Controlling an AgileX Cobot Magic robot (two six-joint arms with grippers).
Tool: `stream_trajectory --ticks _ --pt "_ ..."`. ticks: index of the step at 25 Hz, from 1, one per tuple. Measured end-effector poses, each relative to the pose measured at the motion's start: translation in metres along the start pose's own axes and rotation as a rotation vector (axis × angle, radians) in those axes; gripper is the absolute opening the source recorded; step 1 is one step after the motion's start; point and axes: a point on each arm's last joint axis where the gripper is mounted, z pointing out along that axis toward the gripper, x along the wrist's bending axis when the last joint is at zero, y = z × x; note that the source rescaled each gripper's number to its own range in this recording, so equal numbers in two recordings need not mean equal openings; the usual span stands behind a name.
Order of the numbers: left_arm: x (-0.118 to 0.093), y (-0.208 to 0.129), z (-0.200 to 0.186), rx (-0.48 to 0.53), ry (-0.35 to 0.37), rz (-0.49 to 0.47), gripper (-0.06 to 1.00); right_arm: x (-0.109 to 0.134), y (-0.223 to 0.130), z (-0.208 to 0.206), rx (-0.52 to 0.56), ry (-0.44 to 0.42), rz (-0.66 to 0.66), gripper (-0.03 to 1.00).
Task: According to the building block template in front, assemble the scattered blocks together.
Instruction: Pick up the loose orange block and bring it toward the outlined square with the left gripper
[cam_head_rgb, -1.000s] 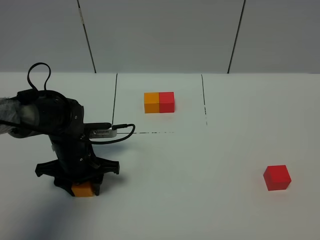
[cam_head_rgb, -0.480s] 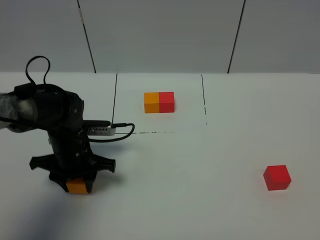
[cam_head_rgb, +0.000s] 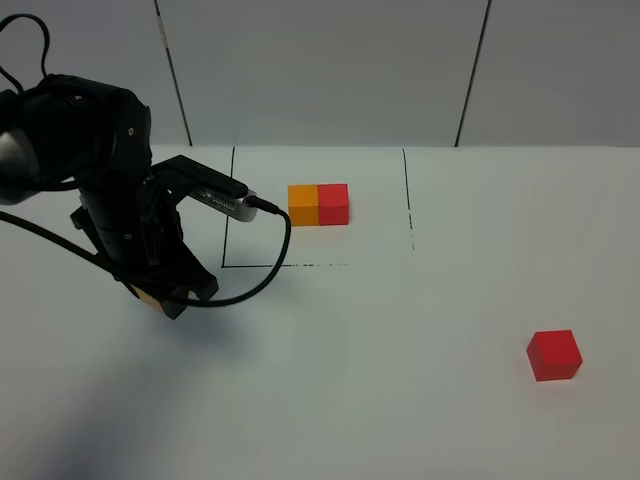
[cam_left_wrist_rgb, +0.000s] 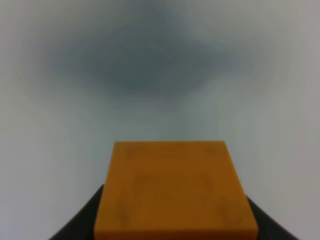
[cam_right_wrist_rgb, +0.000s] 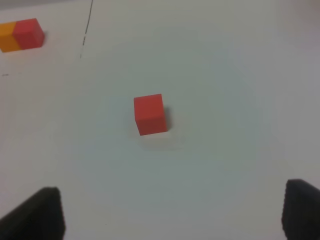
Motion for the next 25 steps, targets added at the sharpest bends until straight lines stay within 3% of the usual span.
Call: stream_trajectory --ticks 7,13,17,25 --pt "-0.002 0.002 -0.001 -0.017 -0.009 0.357 0.0 0.0 0.0 0.0 0.0 0.0 0.0 0.74" --pt "-0.013 0.014 -0.001 0.016 0.068 0.566 0.0 0.0 0.0 0.0 0.0 0.0 0.0 0.74" --pt "-0.034 0.029 0.012 0.084 0.121 0.719 0.0 0.0 0.0 0.0 0.0 0.0 0.0 0.74" --pt "-0.077 0.066 0.046 0.106 0.118 0.905 0.0 0.0 0.0 0.0 0.0 0.0 0.0 0.74"
